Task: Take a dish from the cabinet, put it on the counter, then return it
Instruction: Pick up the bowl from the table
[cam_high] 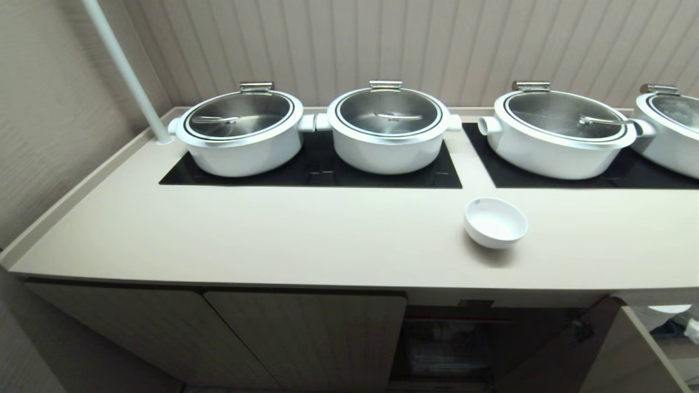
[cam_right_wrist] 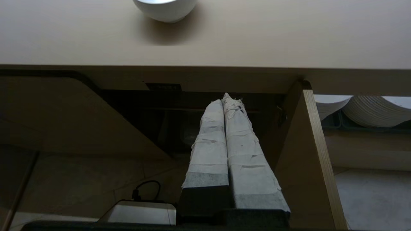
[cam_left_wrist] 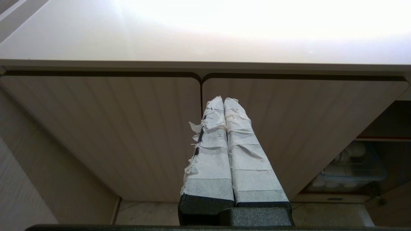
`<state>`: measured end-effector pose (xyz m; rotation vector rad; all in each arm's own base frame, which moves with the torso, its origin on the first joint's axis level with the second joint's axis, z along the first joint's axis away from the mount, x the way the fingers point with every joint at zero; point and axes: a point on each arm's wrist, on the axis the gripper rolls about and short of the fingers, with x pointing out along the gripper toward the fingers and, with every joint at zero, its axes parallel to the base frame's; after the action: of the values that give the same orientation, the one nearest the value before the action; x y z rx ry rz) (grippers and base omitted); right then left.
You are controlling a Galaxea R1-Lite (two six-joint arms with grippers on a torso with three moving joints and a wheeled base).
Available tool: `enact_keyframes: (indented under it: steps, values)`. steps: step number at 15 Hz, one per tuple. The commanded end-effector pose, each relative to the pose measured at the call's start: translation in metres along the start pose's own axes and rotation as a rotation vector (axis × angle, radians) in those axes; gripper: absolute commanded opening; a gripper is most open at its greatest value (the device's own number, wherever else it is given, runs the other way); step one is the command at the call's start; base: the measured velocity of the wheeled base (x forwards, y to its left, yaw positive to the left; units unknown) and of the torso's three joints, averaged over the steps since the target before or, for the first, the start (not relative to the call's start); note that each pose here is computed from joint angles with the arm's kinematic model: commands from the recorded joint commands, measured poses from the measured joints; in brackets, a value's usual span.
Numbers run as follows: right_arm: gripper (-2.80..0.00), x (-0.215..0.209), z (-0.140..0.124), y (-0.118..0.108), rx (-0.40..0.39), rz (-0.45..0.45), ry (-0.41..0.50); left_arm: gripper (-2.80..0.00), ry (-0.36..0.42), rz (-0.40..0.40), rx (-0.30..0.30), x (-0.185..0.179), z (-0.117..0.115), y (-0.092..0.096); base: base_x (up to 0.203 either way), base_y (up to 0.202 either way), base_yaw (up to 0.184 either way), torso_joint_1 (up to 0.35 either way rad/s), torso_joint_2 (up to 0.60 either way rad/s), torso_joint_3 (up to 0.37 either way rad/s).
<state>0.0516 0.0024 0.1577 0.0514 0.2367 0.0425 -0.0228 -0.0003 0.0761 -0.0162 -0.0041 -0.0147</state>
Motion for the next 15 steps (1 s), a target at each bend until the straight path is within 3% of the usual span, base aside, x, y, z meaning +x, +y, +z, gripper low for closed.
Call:
enact_keyframes:
  steps: [1, 4, 7, 13, 15]
  values:
    - [-2.8, -0.019, -0.022, -0.001, 0.001, 0.004, -0.074, -2.8, -0.002, -0.001, -0.001, 0.0, 0.0, 0.0, 0.0, 0.0, 0.0, 0.0, 0.0, 0.0]
    - [-2.8, -0.035, -0.058, -0.003, -0.009, 0.018, -0.149, -2.8, 0.0, -0.001, -0.001, 0.0, 0.0, 0.0, 0.0, 0.0, 0.0, 0.0, 0.0, 0.0]
    - [-2.8, -0.04, -0.083, -0.004, -0.011, 0.011, -0.103, -2.8, -0.001, -0.001, -0.001, 0.0, 0.0, 0.0, 0.0, 0.0, 0.0, 0.0, 0.0, 0.0]
    - [-2.8, -0.055, -0.09, -0.004, 0.012, -0.002, -0.305, -2.8, -0.002, -0.001, -0.001, 0.0, 0.0, 0.0, 0.0, 0.0, 0.0, 0.0, 0.0, 0.0]
    - [-2.8, -0.055, -0.09, -0.004, 0.027, -0.005, -0.307, -2.8, -0.001, 0.0, -0.001, 0.0, 0.0, 0.0, 0.0, 0.0, 0.0, 0.0, 0.0, 0.0]
